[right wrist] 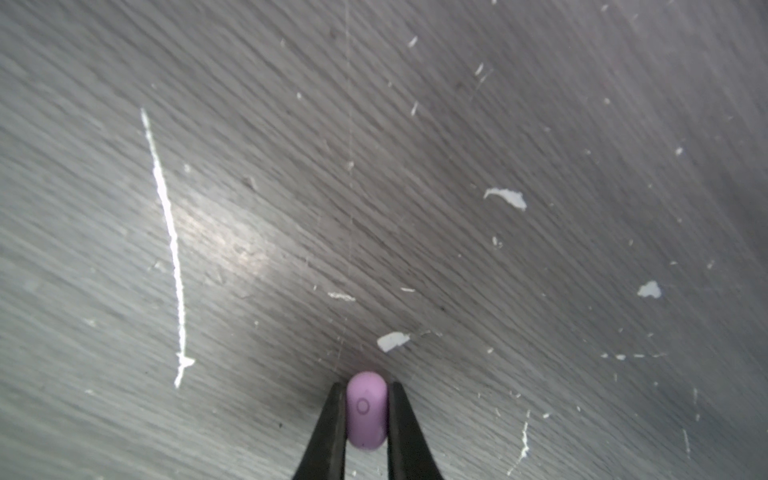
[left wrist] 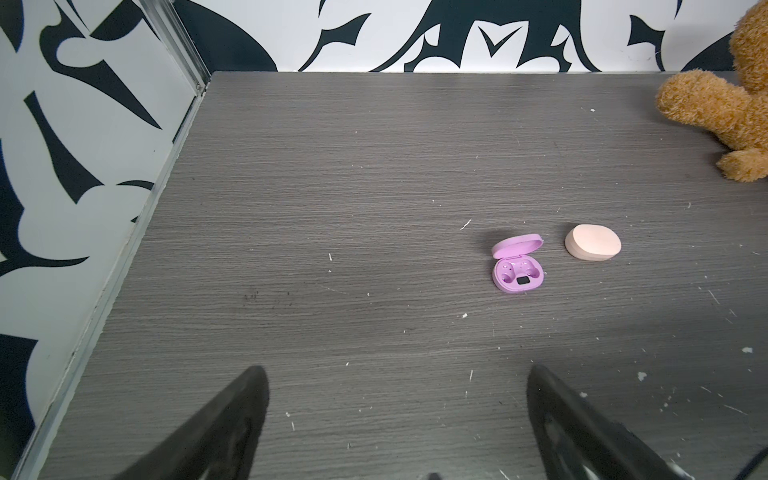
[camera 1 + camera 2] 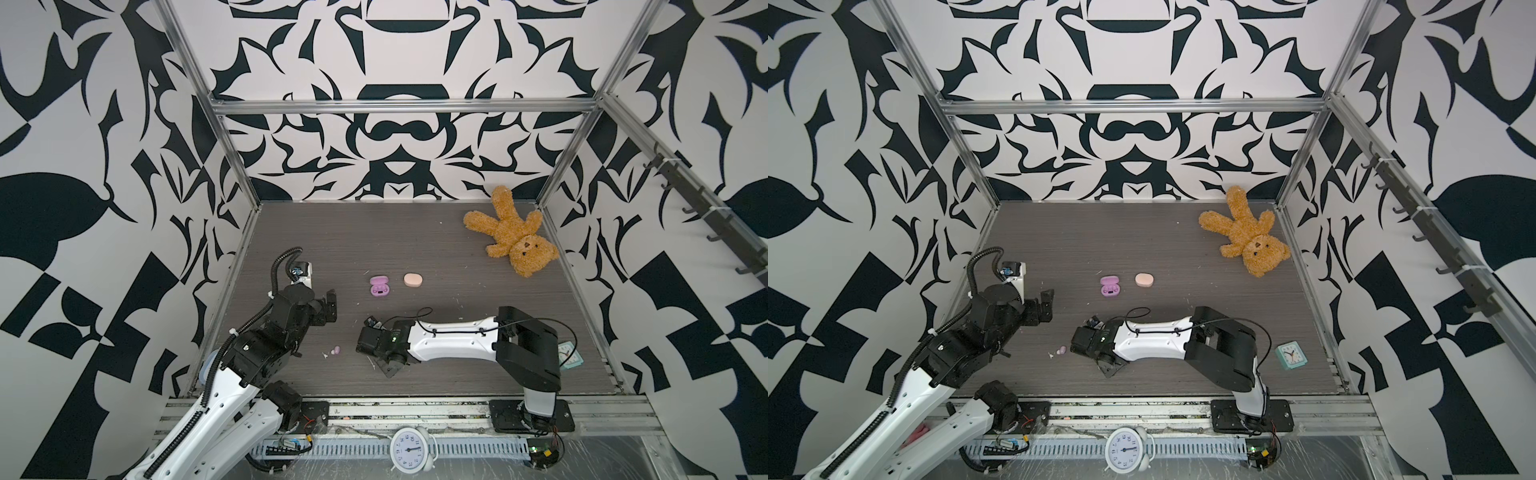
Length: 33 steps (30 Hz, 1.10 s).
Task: Insert the wireless bluetooth earbuds into the charging case
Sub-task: 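Close the right gripper on the lilac earbud, then carry the earbud with the right gripper to the open lilac case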
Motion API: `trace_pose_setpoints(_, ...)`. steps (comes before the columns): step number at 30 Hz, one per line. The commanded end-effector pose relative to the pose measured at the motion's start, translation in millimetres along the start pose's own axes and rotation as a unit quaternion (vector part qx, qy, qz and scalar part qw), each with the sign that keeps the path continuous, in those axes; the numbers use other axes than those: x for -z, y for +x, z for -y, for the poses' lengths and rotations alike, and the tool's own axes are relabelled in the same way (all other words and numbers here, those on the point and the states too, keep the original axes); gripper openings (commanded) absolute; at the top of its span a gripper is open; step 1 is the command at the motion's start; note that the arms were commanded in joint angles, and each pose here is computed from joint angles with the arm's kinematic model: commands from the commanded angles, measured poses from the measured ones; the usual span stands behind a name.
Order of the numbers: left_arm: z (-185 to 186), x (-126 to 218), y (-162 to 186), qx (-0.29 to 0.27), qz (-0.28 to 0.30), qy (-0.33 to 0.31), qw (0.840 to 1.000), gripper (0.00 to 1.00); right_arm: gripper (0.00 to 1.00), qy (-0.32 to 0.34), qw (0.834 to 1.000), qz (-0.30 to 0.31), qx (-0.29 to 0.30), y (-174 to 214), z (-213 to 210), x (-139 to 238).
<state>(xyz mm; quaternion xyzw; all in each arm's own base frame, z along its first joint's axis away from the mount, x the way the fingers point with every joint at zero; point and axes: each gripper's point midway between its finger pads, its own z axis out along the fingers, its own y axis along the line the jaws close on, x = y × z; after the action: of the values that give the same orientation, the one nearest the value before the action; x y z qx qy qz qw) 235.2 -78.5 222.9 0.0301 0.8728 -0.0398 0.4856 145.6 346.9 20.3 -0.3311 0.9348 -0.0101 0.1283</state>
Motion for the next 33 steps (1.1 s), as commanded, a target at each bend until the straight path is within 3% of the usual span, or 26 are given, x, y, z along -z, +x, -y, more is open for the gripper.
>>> trace_pose_setpoints(1,1.0,-2.5,3.3,0.002,-0.002,0.004,1.0,0.99,0.15,-0.007,0.999,0.038,0.006,-19.5,1.9,29.5)
trace_pose_setpoints(10,4.1,-3.5,5.7,0.0,-0.007,0.012,1.0,0.99,0.14,-0.049,0.993,0.112,-0.006,-75.7,27.8,59.2)
trace_pose_setpoints(17,6.4,-3.7,6.8,-0.003,-0.009,0.018,1.0,0.99,0.14,-0.136,0.976,0.166,-0.037,-134.3,54.7,69.2)
trace_pose_setpoints(23,7.0,-3.3,6.9,-0.004,-0.009,0.02,1.0,0.99,0.13,-0.133,0.972,0.19,-0.021,-167.0,75.1,61.5)
trace_pose_setpoints(33,7.0,-3.3,7.4,-0.004,-0.01,0.021,1.0,0.99,0.12,-0.115,0.976,0.183,0.004,-189.3,94.2,31.1)
